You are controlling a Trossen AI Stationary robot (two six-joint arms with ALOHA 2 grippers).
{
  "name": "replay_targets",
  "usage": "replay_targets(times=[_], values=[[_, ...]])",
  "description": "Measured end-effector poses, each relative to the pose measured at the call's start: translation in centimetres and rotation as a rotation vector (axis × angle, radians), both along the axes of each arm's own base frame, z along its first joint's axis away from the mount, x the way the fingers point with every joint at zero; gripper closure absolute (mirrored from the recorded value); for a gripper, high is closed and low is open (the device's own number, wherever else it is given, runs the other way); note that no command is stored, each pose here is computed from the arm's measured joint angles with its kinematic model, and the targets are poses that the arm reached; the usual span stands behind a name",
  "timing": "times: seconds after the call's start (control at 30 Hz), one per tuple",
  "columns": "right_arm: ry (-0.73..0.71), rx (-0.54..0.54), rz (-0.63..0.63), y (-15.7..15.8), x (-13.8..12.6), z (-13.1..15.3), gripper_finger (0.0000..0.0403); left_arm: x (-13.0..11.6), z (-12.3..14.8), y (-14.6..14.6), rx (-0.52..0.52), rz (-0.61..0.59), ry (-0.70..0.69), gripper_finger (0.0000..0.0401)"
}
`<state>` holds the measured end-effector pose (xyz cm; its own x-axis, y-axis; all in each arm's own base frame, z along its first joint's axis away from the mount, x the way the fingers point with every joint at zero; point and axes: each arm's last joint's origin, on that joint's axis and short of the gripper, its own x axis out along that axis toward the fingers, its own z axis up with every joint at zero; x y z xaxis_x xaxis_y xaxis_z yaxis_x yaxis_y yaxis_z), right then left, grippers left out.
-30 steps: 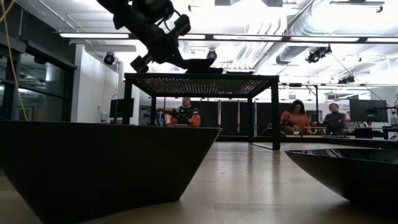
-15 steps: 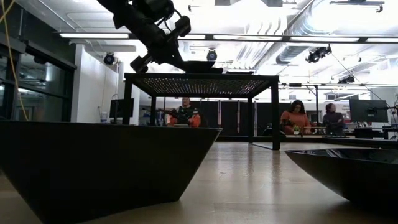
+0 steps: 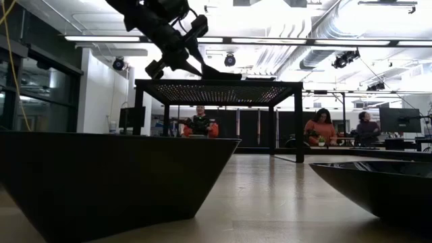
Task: Pick & Place Mini shaped plates
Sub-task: Stack the black leaf-shaped plate on top of the other black leaf-shaped plates on the shelf
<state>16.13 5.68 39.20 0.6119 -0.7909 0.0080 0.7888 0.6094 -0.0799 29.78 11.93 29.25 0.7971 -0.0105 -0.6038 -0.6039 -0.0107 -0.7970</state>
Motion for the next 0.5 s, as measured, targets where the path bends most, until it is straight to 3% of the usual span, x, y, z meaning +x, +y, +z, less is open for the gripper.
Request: replay_targets(times=[0.5], values=[[0.001,0.000,0.000,-0.02,-0.03,-0.01,0.0194,0.01,0.48,-0.17,-0.014,-0.050,-0.047,0.0304]])
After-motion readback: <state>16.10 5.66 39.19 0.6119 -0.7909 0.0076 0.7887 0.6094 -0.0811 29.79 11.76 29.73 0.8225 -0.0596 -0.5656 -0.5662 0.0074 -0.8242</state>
